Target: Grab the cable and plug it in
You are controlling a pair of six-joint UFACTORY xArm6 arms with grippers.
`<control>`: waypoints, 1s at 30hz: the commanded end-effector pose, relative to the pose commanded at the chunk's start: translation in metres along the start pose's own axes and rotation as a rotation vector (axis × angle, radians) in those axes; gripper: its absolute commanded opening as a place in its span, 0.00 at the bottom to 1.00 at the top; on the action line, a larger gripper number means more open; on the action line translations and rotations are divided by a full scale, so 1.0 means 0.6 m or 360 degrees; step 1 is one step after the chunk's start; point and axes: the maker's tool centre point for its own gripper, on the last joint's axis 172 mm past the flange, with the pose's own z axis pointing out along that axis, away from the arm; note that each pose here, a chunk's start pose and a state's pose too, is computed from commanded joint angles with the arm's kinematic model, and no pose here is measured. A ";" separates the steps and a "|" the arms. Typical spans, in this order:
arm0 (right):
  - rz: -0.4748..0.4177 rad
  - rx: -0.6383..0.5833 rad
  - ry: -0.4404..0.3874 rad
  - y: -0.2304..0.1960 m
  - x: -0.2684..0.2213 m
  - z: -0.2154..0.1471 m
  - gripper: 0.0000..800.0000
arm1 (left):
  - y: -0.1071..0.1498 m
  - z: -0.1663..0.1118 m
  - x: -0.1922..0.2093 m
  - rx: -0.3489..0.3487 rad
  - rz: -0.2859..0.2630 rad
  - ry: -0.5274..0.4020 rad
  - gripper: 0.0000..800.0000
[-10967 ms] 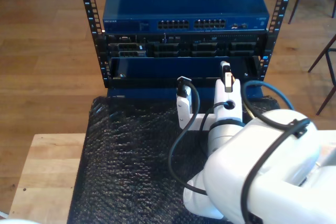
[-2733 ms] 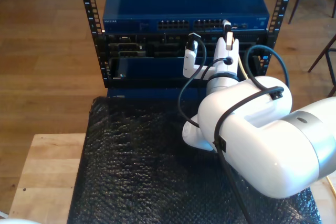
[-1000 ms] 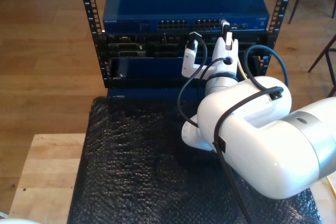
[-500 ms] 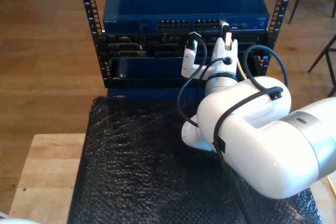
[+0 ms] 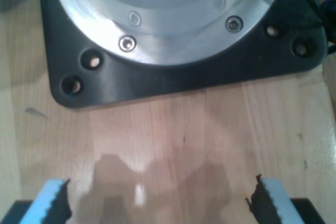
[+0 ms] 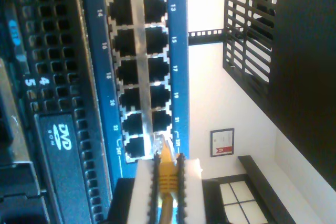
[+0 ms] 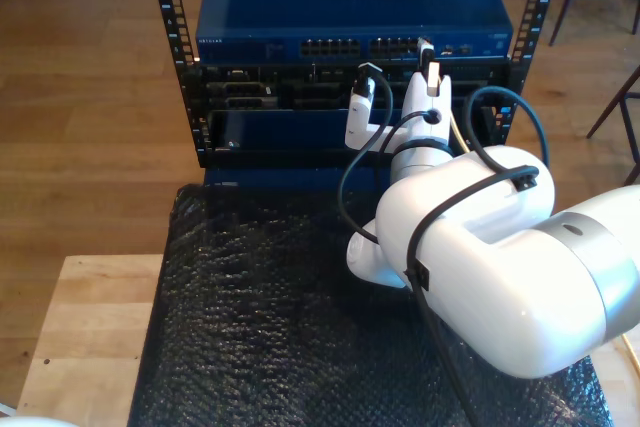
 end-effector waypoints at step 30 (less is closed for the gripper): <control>0.0009 -0.0030 -0.0002 0.014 0.002 0.007 0.00 | 0.000 0.000 0.000 0.0000 0.0000 0.0000 1.00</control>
